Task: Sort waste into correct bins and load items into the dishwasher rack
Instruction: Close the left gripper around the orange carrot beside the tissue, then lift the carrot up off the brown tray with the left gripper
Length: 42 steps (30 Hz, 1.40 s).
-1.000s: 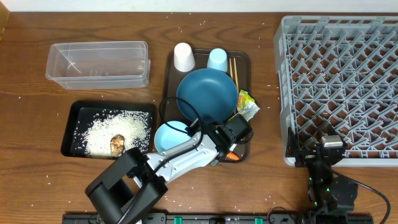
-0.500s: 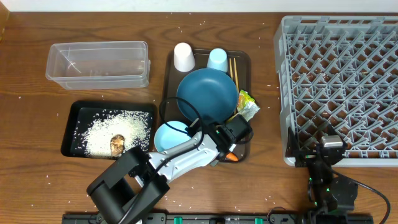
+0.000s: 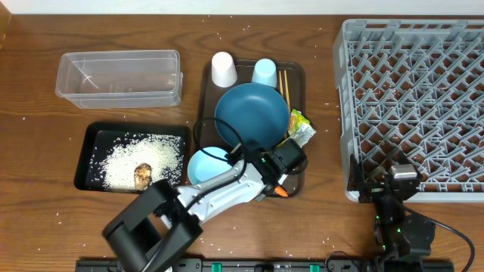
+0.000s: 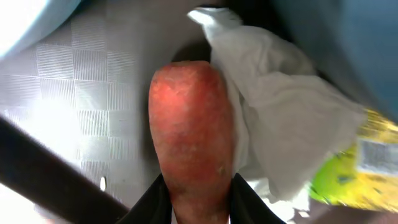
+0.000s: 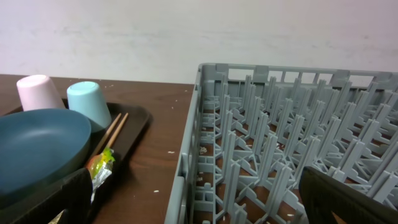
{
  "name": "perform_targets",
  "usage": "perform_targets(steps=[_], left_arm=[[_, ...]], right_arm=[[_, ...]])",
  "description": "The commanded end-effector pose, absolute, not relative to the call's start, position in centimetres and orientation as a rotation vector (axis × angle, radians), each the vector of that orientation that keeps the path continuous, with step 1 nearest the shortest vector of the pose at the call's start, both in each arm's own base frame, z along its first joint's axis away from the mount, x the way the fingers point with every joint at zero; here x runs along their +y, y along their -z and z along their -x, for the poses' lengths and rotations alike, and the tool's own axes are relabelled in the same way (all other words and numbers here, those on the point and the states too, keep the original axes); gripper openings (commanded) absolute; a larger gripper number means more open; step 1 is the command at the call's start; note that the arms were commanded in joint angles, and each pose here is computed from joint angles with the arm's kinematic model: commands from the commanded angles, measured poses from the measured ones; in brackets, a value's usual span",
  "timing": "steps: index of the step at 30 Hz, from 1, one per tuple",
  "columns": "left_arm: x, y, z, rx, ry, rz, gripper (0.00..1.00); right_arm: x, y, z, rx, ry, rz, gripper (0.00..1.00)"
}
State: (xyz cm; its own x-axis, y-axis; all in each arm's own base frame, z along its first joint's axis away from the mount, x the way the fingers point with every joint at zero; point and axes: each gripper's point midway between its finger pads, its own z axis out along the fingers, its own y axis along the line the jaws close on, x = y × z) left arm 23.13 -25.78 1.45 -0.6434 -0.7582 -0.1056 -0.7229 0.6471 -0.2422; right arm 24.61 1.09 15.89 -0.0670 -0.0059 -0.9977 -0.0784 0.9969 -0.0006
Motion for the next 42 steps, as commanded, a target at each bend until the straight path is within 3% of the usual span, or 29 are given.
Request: perform_targets(steps=[1,16,42], left_arm=[[-26.2,-4.2,-23.6,2.644,0.362,1.164,0.25],[-26.8,-10.6,-23.9,2.585,0.615,1.096,0.25],[-24.1,-9.0,-22.7,2.670,0.444,1.130,0.26]], right_arm=[[1.4,-15.8,-24.6,1.639,-0.069,0.075,0.99],[1.4,-15.8,-24.6,1.639,-0.069,0.075,0.99],[1.4,-15.8,-24.6,1.639,-0.069,0.075,0.99]])
